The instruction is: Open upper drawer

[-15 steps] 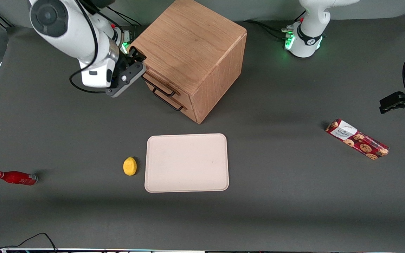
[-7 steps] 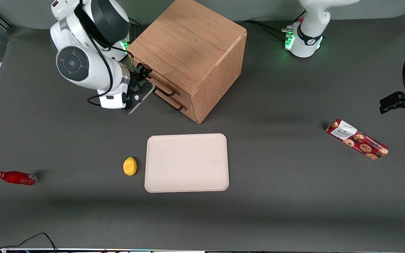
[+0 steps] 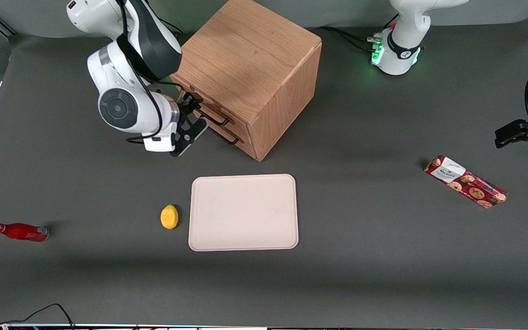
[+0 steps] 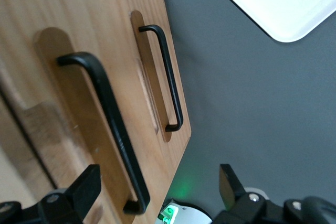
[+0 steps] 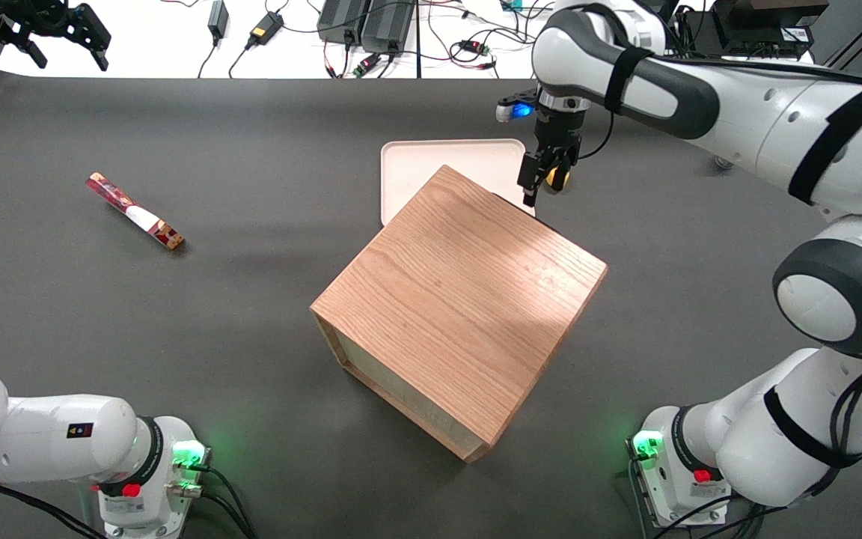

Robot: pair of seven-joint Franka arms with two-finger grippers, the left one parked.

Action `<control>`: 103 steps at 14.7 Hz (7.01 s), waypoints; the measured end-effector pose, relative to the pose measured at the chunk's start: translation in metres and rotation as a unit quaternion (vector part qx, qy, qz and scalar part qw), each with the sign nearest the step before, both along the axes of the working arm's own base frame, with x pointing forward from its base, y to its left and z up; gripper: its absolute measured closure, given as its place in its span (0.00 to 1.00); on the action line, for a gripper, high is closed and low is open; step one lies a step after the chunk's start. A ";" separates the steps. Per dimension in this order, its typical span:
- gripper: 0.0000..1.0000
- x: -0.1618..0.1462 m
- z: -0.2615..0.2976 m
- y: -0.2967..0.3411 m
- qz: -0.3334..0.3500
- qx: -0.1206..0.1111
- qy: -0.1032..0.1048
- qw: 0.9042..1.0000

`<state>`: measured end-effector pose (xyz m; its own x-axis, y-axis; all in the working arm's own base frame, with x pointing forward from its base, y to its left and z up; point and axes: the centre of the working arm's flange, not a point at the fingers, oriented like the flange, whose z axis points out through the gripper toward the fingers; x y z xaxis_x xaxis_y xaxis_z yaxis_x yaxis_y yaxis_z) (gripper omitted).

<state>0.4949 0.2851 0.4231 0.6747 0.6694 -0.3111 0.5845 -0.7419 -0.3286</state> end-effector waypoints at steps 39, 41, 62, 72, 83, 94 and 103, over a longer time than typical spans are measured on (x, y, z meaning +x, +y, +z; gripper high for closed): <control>0.00 0.028 -0.045 -0.021 0.055 0.028 0.001 0.998; 0.00 0.033 -0.044 -0.022 0.054 0.029 -0.003 0.998; 0.00 0.081 -0.050 -0.071 0.076 0.049 -0.024 0.996; 0.00 0.105 -0.055 -0.090 0.088 0.056 -0.035 0.994; 0.00 0.121 -0.054 -0.115 0.093 0.062 -0.045 0.993; 0.00 0.140 -0.059 -0.147 0.095 0.065 -0.053 0.992; 0.00 0.148 -0.053 -0.156 0.089 0.064 -0.063 0.992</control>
